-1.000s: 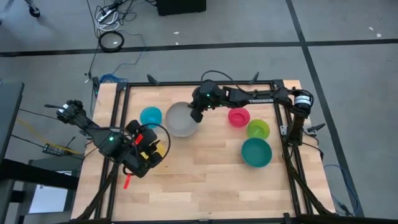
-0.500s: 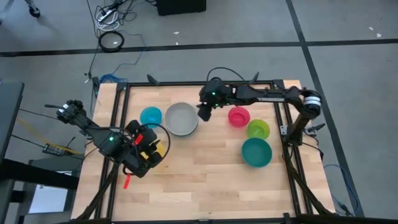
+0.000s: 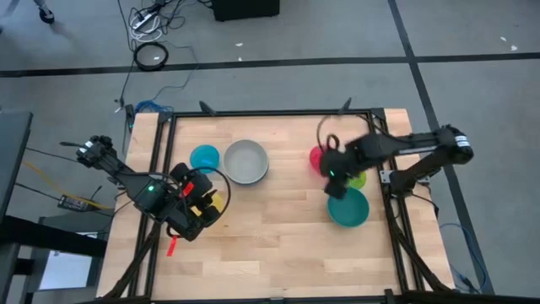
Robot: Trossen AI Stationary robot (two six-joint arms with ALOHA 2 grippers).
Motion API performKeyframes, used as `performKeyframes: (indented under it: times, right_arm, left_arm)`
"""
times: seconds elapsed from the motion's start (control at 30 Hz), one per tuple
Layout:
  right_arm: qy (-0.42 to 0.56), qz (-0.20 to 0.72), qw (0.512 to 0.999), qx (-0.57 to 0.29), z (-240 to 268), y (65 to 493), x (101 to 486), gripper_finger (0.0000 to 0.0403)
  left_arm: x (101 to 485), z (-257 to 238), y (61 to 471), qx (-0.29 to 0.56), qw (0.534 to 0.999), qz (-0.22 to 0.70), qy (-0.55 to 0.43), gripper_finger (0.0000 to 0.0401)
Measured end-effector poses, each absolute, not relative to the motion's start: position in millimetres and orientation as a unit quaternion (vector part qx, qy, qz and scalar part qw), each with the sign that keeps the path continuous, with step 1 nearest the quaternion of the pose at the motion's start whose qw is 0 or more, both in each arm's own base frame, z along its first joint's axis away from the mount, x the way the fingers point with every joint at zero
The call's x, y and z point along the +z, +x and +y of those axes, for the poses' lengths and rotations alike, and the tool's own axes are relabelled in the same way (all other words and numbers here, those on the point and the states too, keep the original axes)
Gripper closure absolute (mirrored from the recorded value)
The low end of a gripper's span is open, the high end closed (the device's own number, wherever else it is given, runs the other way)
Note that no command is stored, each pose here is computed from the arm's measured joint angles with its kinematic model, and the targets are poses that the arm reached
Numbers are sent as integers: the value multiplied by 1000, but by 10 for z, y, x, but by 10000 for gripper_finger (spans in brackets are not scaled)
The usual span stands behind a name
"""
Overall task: Nest bowls inside each other
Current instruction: Stack the dark blue bowl on top of the gray bowl
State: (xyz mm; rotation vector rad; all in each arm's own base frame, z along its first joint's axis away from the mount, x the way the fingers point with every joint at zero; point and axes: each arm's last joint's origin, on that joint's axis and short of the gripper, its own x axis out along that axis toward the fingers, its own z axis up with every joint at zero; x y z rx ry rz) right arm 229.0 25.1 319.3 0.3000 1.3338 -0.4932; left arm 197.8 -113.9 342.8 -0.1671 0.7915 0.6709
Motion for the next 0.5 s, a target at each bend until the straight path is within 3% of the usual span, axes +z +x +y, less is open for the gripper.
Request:
performKeyframes:
  times: [0.23, 0.5]
  right_arm:
    - [181, 637, 725, -192, 782, 2129, 3004, 255]
    - [188, 651, 715, -170, 1085, 2228, 2517, 257]
  left_arm:
    - [3427, -1136, 1974, 321, 864, 379, -78, 273]
    - [3426, -1128, 1963, 324, 863, 382, -71, 273]
